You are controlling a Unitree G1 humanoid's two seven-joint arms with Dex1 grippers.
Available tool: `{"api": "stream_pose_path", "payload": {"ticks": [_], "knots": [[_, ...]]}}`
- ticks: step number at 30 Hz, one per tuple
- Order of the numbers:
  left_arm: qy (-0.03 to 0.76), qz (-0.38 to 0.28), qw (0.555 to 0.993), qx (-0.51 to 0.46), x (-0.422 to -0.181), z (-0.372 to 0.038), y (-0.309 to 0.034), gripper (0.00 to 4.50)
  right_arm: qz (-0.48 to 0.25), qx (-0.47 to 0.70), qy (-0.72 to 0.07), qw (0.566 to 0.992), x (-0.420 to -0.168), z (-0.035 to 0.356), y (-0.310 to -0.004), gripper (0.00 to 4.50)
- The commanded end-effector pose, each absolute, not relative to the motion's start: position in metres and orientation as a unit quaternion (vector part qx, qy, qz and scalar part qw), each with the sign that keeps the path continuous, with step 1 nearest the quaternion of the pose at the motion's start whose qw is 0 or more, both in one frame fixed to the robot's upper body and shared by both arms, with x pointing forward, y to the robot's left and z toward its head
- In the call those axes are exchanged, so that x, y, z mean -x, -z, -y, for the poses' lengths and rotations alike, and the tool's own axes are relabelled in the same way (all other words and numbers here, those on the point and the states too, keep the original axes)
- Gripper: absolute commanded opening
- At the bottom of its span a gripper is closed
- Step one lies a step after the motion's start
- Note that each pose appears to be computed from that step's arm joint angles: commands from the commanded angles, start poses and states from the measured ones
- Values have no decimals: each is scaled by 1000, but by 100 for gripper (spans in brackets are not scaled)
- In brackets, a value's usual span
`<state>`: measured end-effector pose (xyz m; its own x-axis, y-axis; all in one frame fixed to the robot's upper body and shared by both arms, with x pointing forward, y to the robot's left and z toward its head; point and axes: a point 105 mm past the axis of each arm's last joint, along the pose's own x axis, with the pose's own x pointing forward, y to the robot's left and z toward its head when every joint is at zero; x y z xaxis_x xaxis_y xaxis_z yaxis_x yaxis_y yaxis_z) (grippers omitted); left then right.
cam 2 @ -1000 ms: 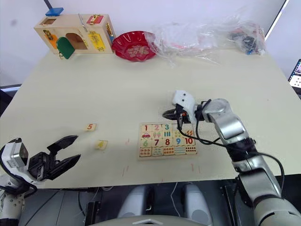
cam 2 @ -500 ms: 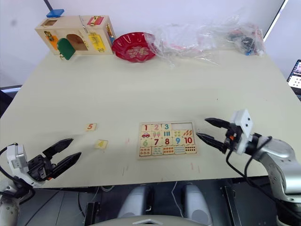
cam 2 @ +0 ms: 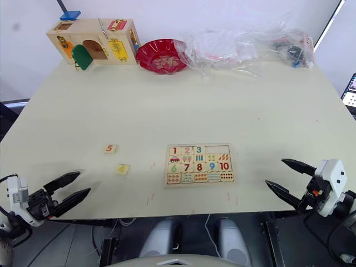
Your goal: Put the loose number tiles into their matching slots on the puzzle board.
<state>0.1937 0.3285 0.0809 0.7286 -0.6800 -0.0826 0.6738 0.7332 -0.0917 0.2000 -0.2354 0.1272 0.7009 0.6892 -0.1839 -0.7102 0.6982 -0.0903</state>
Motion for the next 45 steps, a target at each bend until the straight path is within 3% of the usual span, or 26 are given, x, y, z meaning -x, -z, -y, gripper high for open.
{"api": "stream_pose_path", "payload": {"ticks": [1, 8, 14, 22, 27, 34, 38, 43, 45], "knots": [[379, -47, 924, 7, -196, -329, -92, 450, -37, 86, -382, 919, -203, 233, -139, 440], [430, -59, 901, 5, -213, -311, -117, 450, 3, 61, -439, 897, -215, 200, -161, 440], [498, -78, 862, -64, -227, -289, -135, 450, 21, 63, -496, 866, -219, 173, -179, 440], [607, -154, 760, -172, -237, -252, -152, 450, 71, 120, -521, 842, -211, 158, -191, 440], [609, -177, 731, -252, -259, -246, -158, 450, 29, 102, -579, 808, -197, 156, -185, 440], [603, -211, 692, -337, -281, -254, -163, 450, 31, 101, -583, 805, -196, 154, -189, 440], [614, -228, 666, -357, -279, -257, -155, 450, 36, 100, -574, 812, -192, 153, -188, 440], [625, -231, 665, -338, -278, -259, -143, 450, 36, 97, -564, 820, -186, 149, -183, 440], [624, -225, 667, -340, -280, -262, -139, 370, 36, 95, -555, 825, -186, 149, -181, 450]]}}
